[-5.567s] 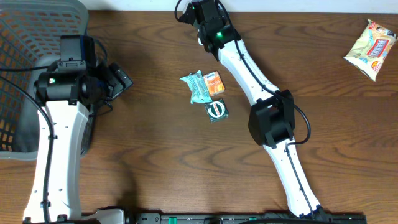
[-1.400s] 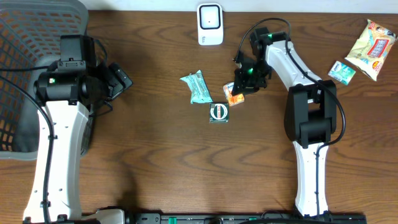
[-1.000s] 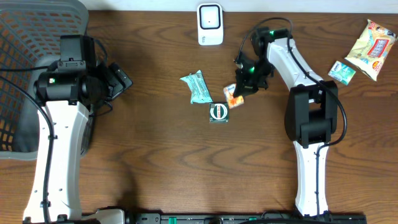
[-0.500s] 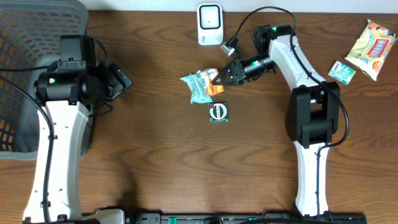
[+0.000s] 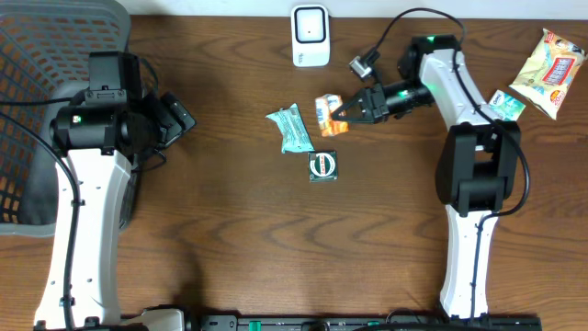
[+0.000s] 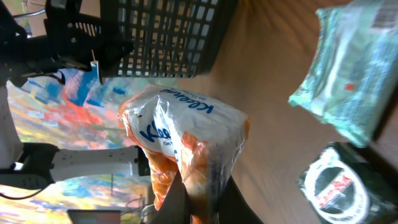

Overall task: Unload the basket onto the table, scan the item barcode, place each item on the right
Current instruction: 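Lift the orange tissue pack with the right gripper, then hold the orange tissue pack against the scanner face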

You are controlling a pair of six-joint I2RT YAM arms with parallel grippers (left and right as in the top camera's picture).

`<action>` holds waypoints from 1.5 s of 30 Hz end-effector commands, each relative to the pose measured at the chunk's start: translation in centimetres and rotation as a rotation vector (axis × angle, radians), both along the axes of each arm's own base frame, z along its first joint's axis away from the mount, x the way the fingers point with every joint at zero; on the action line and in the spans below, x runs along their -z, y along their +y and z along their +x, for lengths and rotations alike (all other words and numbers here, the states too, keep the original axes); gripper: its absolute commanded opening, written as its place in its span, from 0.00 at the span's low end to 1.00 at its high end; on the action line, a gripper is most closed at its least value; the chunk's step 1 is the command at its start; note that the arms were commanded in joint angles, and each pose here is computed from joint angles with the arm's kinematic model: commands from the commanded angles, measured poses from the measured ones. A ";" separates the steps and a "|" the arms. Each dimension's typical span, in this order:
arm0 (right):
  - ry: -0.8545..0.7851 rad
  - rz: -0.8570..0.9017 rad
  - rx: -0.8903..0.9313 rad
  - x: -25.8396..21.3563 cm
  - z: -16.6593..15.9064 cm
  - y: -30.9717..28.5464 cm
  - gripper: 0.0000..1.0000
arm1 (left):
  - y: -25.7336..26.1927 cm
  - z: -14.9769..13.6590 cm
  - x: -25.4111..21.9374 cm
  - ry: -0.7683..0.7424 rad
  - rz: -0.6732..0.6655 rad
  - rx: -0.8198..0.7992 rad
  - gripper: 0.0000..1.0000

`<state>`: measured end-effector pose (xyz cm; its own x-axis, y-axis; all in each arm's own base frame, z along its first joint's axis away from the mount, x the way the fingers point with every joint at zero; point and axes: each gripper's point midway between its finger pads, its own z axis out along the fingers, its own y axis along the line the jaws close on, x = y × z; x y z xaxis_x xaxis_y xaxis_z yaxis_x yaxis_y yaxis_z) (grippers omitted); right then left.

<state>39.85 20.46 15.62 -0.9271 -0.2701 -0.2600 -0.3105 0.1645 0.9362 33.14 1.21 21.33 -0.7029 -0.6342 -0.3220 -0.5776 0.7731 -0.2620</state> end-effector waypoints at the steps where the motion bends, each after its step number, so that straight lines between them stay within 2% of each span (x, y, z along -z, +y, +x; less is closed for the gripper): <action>1: -0.105 0.042 0.021 -2.0 0.5 -0.9 0.01 | 0.4 0.0 0.1 0.002 0.011 -0.011 0.98; 16: -0.105 0.053 0.009 -2.1 0.2 -0.2 0.01 | 0.4 0.0 0.1 0.002 0.011 -0.011 0.98; 29: -0.152 0.137 0.031 -3.4 0.6 0.4 0.01 | 0.4 0.0 0.1 0.002 0.011 -0.011 0.98; 45: -0.165 0.127 -0.033 -3.0 -0.6 2.4 0.01 | 0.4 0.0 0.1 0.002 0.011 -0.011 0.98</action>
<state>39.46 22.47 16.74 -0.8835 -0.2709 -0.3823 -0.4137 0.0679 0.9079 33.14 1.21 21.33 -0.7029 -0.6342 -0.3220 -0.5776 0.7731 -0.2620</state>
